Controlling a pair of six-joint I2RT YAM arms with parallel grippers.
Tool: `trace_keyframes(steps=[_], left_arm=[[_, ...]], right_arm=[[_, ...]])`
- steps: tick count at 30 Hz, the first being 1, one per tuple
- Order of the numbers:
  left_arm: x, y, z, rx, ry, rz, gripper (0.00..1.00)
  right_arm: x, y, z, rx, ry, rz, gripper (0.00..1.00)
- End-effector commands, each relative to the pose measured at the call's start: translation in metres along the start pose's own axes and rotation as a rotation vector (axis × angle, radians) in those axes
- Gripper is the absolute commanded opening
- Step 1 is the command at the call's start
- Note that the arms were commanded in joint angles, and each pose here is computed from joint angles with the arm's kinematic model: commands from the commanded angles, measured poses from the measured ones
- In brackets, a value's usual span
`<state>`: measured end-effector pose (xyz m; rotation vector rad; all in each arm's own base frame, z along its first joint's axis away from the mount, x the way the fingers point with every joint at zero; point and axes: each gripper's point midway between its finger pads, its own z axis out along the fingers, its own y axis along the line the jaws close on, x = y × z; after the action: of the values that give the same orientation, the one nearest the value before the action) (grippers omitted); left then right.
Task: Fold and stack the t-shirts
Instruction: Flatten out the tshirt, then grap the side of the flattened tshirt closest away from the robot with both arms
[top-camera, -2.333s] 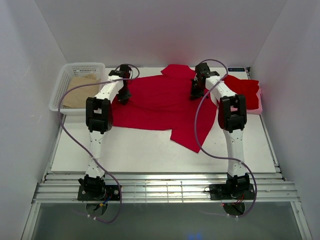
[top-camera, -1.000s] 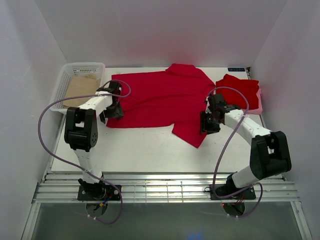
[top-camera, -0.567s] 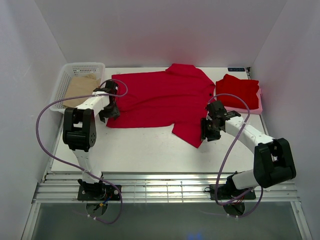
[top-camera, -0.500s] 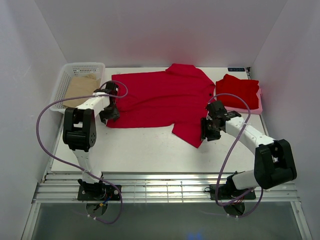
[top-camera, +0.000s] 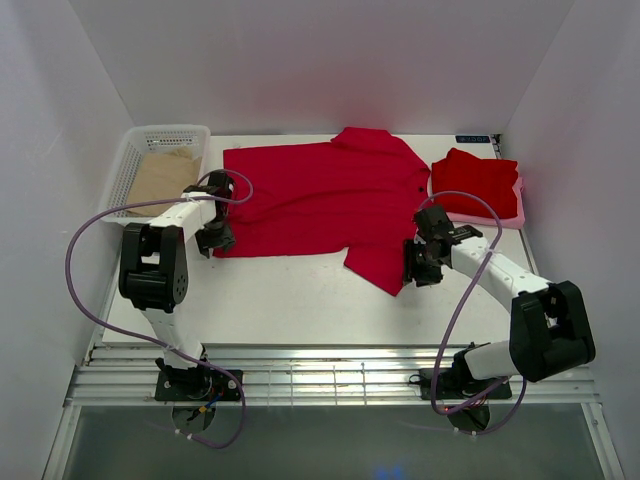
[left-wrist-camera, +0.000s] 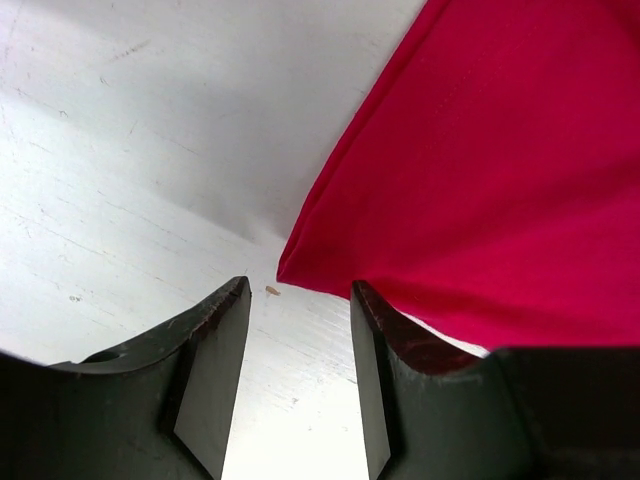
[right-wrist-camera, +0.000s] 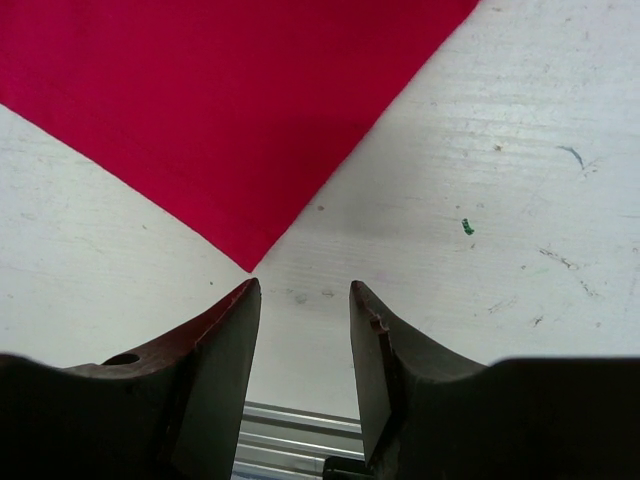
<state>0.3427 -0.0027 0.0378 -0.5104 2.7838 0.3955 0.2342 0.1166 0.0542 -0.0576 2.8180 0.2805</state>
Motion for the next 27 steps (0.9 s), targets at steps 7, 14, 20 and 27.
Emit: trace_keyframes(steps=[7,14,20,27], left_arm=[[0.005,0.0,0.003,0.007,0.006,-0.001,0.54],[0.01,0.0,0.009,-0.006,0.018,0.007,0.5],[0.009,0.003,0.009,-0.014,0.013,0.013,0.44],[0.011,0.003,0.012,-0.02,0.022,0.027,0.37]], right_arm=[[0.018,-0.017,0.009,0.085,0.025,0.03,0.5],[0.01,-0.006,0.023,0.037,0.027,0.04,0.51],[-0.005,0.002,0.024,0.028,0.013,0.033,0.51],[-0.005,0.006,0.031,0.029,0.028,0.023,0.51]])
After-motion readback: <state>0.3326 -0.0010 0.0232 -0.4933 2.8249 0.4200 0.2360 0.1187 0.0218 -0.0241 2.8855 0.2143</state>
